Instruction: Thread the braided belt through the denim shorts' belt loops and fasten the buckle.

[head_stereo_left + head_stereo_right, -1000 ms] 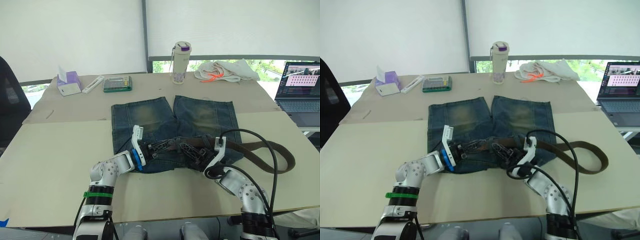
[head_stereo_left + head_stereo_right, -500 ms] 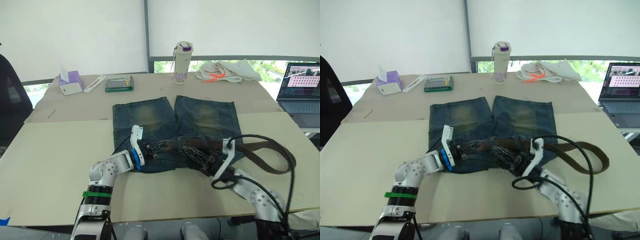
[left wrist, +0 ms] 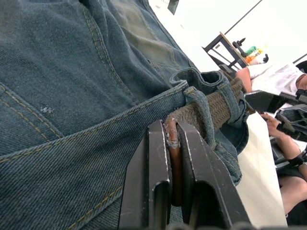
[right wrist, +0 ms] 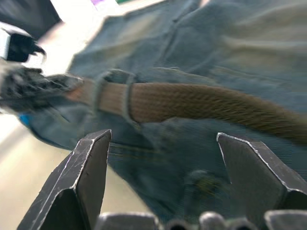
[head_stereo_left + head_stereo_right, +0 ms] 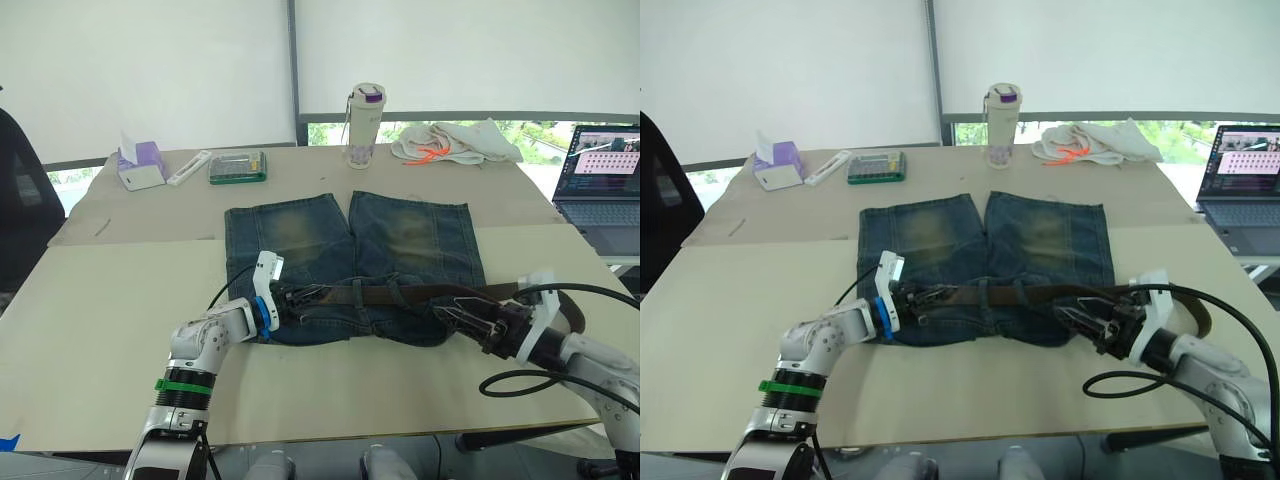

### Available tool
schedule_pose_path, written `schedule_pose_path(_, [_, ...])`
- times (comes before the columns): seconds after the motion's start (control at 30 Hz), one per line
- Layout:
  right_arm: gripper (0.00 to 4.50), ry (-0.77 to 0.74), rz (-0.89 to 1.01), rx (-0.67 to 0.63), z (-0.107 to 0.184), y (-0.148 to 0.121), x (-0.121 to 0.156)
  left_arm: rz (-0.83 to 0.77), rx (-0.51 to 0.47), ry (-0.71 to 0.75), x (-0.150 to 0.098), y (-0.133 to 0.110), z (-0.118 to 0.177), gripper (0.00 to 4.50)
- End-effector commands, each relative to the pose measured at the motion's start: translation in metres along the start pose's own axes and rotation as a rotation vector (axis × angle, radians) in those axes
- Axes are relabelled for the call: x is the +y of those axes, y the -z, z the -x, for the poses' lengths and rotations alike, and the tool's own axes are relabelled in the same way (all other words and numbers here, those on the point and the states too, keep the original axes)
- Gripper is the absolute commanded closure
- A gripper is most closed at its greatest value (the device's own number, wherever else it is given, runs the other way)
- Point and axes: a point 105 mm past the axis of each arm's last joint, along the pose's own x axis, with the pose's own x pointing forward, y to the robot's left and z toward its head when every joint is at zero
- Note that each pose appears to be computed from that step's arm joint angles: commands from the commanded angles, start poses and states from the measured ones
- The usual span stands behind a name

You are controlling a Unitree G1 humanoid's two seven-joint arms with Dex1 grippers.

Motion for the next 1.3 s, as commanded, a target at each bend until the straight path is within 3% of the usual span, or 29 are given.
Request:
schedule_pose_path(0.03, [0.60, -0.005, 0.099, -0.070, -0.008, -0.029, 0.002, -0.033, -0.040, 0.066, -0.017, -0.011, -0.015, 4.50])
schedule_pose_path(0.43, [0.60, 0.021, 0.127, 0.019, -0.013, -0.034, -0.009, -0.020, -0.003, 0.131, -0.035, 0.006, -0.035, 4.50])
schedule_pose_path(0.73, [0.60, 0.014, 0.033, 0.193, -0.024, -0.026, -0.018, -0.032, 0.010, 0.130, -0.031, 0.007, -0.034, 4.50])
schedule_pose_path(0.93, [0.60, -0.003, 0.016, 0.216, -0.020, -0.027, -0.020, -0.038, -0.004, 0.121, -0.030, 0.005, -0.033, 4.50])
schedule_pose_path(1.03, [1.41, 0.008, 0.005, 0.176, -0.022, -0.034, -0.024, -0.037, -0.005, 0.120, -0.030, 0.006, -0.033, 4.50])
schedule_pose_path(1.3, [4.08, -0.030, 0.000, 0.182, -0.021, -0.032, -0.018, -0.038, -0.004, 0.113, -0.027, 0.005, -0.032, 4.50])
